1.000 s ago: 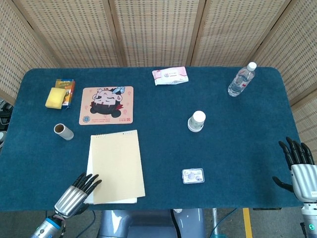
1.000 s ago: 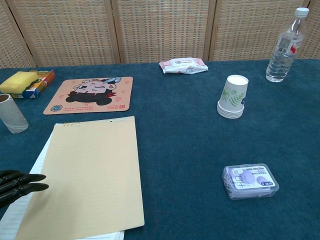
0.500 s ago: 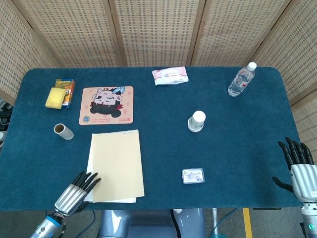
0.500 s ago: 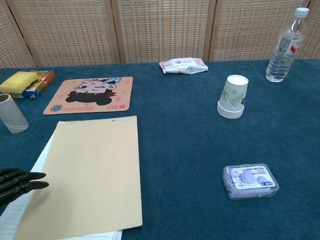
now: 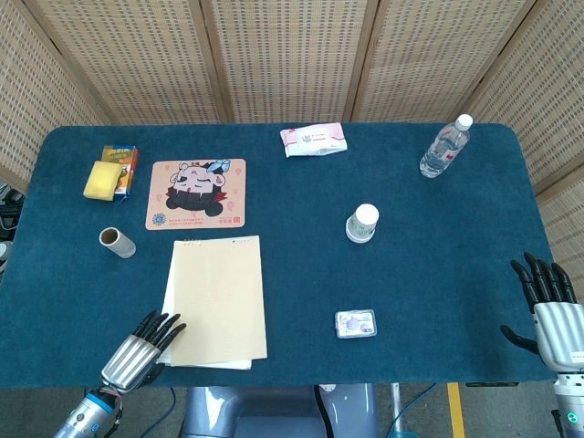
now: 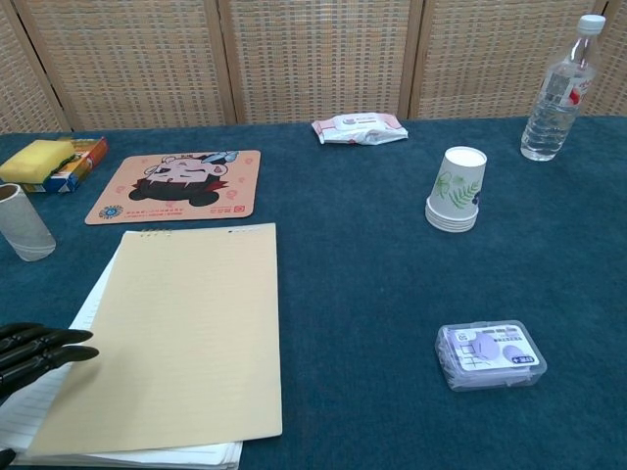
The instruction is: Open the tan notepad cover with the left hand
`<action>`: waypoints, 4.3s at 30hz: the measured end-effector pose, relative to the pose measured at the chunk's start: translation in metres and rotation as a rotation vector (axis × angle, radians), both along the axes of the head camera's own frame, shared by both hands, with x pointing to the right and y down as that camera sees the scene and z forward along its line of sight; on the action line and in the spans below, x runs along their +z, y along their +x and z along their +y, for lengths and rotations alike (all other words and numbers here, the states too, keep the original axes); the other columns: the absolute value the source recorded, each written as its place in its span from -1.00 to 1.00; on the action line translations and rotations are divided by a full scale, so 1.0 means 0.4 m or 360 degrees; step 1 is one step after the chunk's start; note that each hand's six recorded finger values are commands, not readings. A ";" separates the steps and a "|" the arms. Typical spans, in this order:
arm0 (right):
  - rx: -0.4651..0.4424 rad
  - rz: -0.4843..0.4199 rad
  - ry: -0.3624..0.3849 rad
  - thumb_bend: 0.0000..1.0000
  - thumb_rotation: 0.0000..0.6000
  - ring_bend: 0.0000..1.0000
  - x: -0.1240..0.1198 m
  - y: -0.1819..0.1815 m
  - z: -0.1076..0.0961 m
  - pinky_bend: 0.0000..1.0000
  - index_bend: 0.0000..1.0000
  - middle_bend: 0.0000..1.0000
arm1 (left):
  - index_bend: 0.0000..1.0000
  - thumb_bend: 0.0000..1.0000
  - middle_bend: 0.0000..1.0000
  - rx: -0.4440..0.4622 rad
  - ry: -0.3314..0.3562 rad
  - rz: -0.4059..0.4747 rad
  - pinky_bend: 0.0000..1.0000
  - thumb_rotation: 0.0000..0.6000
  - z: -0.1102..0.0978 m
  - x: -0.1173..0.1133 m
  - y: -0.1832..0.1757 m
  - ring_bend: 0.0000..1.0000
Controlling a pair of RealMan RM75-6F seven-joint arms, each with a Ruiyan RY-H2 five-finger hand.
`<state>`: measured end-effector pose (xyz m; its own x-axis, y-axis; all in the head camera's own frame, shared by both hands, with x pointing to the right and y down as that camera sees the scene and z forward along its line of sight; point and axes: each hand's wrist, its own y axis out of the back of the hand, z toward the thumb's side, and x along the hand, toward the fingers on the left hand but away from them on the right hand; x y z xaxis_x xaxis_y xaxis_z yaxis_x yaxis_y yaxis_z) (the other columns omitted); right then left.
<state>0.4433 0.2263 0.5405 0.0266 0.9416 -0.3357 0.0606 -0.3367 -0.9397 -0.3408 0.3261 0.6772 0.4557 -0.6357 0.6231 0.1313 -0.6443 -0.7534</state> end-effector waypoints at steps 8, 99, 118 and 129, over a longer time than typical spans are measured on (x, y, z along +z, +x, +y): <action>0.0002 0.0002 -0.0008 -1.00 1.00 -1.00 0.003 0.001 0.000 -1.00 -1.00 -1.00 | -1.00 -0.09 -1.00 -0.0016 0.0024 0.0016 -1.00 1.00 -0.025 -0.004 0.009 -1.00; 0.0019 0.0042 -0.0081 -1.00 1.00 -1.00 0.042 0.001 0.001 -1.00 -1.00 -1.00 | 0.53 0.23 0.31 0.0428 0.0338 0.0284 0.03 1.00 -0.246 -0.043 0.069 0.10; 0.0019 0.0043 -0.0082 -1.00 1.00 -1.00 0.044 0.000 0.002 -1.00 -1.00 -1.00 | 0.57 0.26 0.34 0.0263 0.0173 0.0388 0.04 1.00 -0.139 -0.161 -0.026 0.12; 0.0007 0.0049 -0.0071 -1.00 1.00 -1.00 0.039 -0.006 0.004 -1.00 -1.00 -1.00 | 0.60 0.36 0.35 -0.0249 0.0139 0.0619 0.04 1.00 -0.322 -0.181 -0.012 0.14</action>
